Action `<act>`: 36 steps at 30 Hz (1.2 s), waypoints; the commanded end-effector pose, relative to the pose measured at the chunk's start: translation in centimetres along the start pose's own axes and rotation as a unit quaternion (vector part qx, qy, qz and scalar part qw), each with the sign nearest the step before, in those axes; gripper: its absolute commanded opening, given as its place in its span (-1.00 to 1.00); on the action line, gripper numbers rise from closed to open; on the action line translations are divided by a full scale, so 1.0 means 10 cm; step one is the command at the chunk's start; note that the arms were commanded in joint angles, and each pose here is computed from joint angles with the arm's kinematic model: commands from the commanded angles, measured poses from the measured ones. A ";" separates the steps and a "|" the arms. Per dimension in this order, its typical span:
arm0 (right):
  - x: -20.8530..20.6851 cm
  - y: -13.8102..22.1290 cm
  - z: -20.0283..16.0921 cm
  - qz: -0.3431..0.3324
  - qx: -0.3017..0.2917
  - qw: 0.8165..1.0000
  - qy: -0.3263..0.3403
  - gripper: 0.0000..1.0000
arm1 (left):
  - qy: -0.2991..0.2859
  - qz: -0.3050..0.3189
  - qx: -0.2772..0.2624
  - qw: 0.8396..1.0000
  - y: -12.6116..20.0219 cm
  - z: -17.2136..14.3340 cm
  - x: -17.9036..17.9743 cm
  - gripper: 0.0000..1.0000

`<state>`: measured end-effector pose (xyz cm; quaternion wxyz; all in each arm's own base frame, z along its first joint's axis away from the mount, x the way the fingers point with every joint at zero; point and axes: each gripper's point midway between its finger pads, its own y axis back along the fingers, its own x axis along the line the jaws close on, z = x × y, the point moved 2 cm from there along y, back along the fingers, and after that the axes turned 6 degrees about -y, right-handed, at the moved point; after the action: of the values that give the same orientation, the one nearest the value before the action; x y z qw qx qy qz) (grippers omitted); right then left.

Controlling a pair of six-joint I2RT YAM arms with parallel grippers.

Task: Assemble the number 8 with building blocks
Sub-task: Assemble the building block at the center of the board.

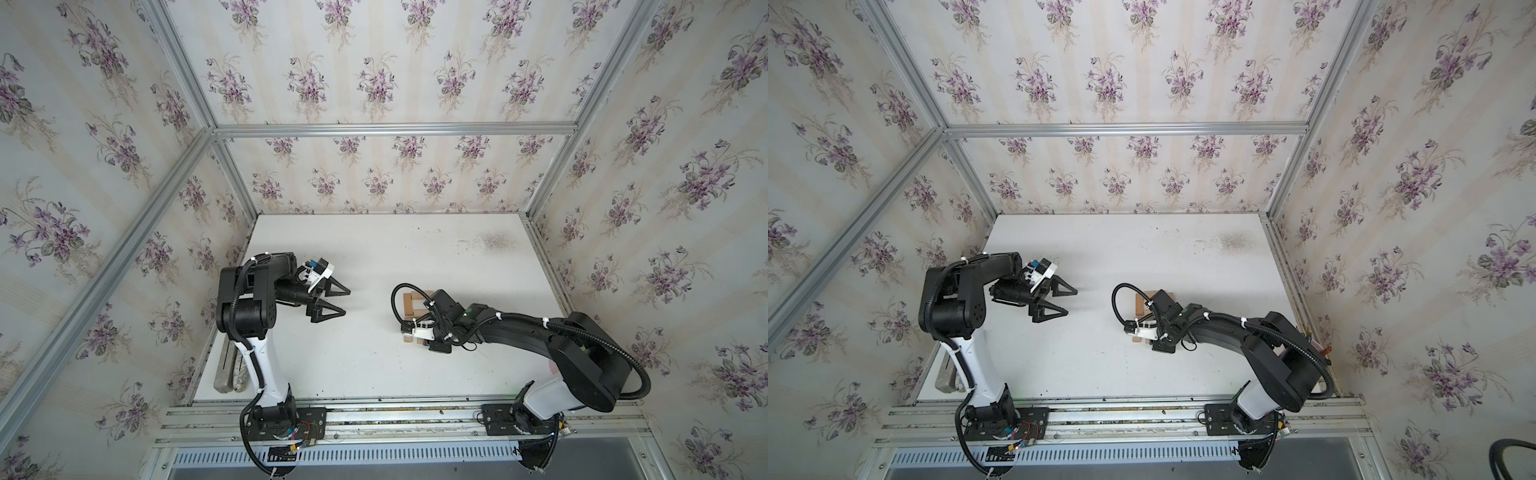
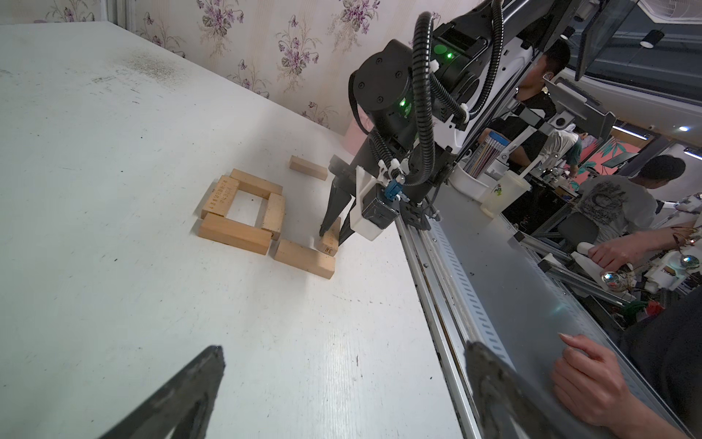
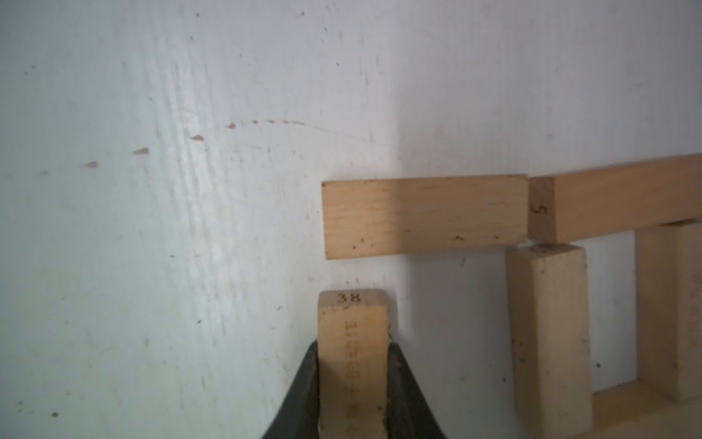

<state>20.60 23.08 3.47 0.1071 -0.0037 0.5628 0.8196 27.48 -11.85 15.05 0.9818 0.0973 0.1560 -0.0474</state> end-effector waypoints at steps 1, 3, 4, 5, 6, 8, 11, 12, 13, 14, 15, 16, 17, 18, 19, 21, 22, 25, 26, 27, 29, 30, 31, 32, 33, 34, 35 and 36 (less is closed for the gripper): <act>0.02 -0.03 -0.11 0.004 0.028 0.999 0.016 -0.61 | -0.111 -0.014 -0.018 0.994 0.01 0.14 -0.15 0.99; 0.01 -0.03 -0.09 0.005 0.026 1.000 0.017 -0.61 | -0.111 -0.015 -0.018 0.994 0.01 0.14 -0.15 0.99; 0.02 -0.03 -0.09 0.006 0.026 0.999 0.016 -0.60 | -0.110 -0.014 -0.018 0.994 0.01 0.14 -0.15 0.99; 0.02 -0.02 -0.09 0.009 0.026 0.999 0.017 -0.60 | -0.111 -0.015 -0.018 0.994 0.01 0.14 -0.15 0.99; 0.02 -0.02 -0.08 0.009 0.025 0.999 0.017 -0.60 | -0.111 -0.014 -0.018 0.994 0.01 0.14 -0.15 0.99; 0.02 -0.02 -0.06 0.010 0.023 1.000 0.017 -0.60 | -0.111 -0.014 -0.018 0.994 0.01 0.14 -0.15 0.99; 0.01 -0.02 -0.03 0.011 0.018 1.000 0.017 -0.59 | -0.113 -0.014 -0.018 0.993 0.01 0.14 -0.15 0.99; 0.01 -0.02 -0.03 0.012 0.018 1.000 0.017 -0.59 | -0.110 -0.014 -0.018 0.994 0.01 0.14 -0.15 0.99; 0.01 -0.02 -0.03 0.013 0.018 1.000 0.017 -0.59 | -0.111 -0.014 -0.018 0.994 0.01 0.14 -0.15 0.99; 0.01 -0.02 -0.03 0.013 0.018 1.000 0.018 -0.58 | -0.111 -0.014 -0.018 0.994 0.01 0.14 -0.15 0.99; 0.01 -0.02 -0.03 0.012 0.018 1.000 0.018 -0.58 | -0.111 -0.014 -0.018 0.994 0.01 0.14 -0.15 0.99; 0.01 -0.02 -0.02 0.013 0.017 1.000 0.018 -0.58 | -0.111 -0.014 -0.018 0.994 0.01 0.14 -0.15 0.99; 0.02 -0.02 -0.02 0.014 0.017 1.000 0.020 -0.57 | -0.112 -0.014 -0.018 0.993 0.01 0.14 -0.15 0.99; 0.02 -0.02 -0.01 0.014 0.016 1.000 0.021 -0.57 | -0.111 -0.015 -0.018 0.994 0.01 0.14 -0.15 0.99; 0.01 -0.02 0.00 0.013 0.014 1.000 0.022 -0.57 | -0.111 -0.014 -0.019 0.994 0.01 0.14 -0.15 0.99; 0.01 -0.02 0.01 0.012 0.014 1.000 0.026 -0.58 | -0.111 -0.014 -0.019 0.994 0.01 0.14 -0.15 0.99; 0.01 -0.02 0.00 0.012 0.015 0.999 0.028 -0.59 | -0.111 -0.014 -0.019 0.994 0.01 0.14 -0.15 0.99; 0.03 -0.02 0.00 0.014 0.015 0.999 0.030 -0.62 | -0.111 -0.014 -0.019 0.994 0.01 0.14 -0.15 0.99; 0.03 -0.02 0.00 0.014 0.015 0.999 0.029 -0.62 | -0.111 -0.014 -0.018 0.994 0.01 0.14 -0.15 0.99; 0.03 -0.02 0.00 0.014 0.016 0.999 0.029 -0.62 | -0.111 -0.014 -0.019 0.994 0.01 0.14 -0.15 0.99; 0.04 -0.02 0.00 0.015 0.016 0.999 0.030 -0.62 | -0.110 -0.014 -0.019 0.994 0.01 0.14 -0.15 0.99; 0.03 -0.02 0.01 0.014 0.015 0.999 0.030 -0.61 | -0.110 -0.014 -0.019 0.994 0.01 0.14 -0.15 0.99; 0.03 -0.03 0.01 0.014 0.015 0.999 0.031 -0.61 | -0.111 -0.014 -0.018 0.994 0.01 0.14 -0.15 0.99; 0.03 -0.03 0.02 0.013 0.015 0.999 0.031 -0.61 | -0.110 -0.014 -0.019 0.994 0.01 0.14 -0.15 0.99; 0.02 -0.03 0.02 0.013 0.014 0.999 0.031 -0.61 | -0.110 -0.015 -0.018 0.994 0.01 0.14 -0.15 0.99; 0.02 -0.02 0.03 0.012 0.013 0.999 0.031 -0.61 | -0.112 -0.014 -0.018 0.993 0.01 0.14 -0.15 0.99; 0.03 -0.03 0.03 0.013 0.013 0.999 0.032 -0.61 | -0.110 -0.015 -0.018 0.994 0.01 0.14 -0.15 0.99; 0.03 -0.03 0.03 0.012 0.014 0.999 0.032 -0.61 | -0.110 -0.014 -0.019 0.994 0.01 0.14 -0.15 0.99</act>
<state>20.73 23.78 3.61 0.0873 -0.0207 0.5679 0.8182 27.48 -11.85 15.05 0.9818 0.0973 0.1560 -0.0474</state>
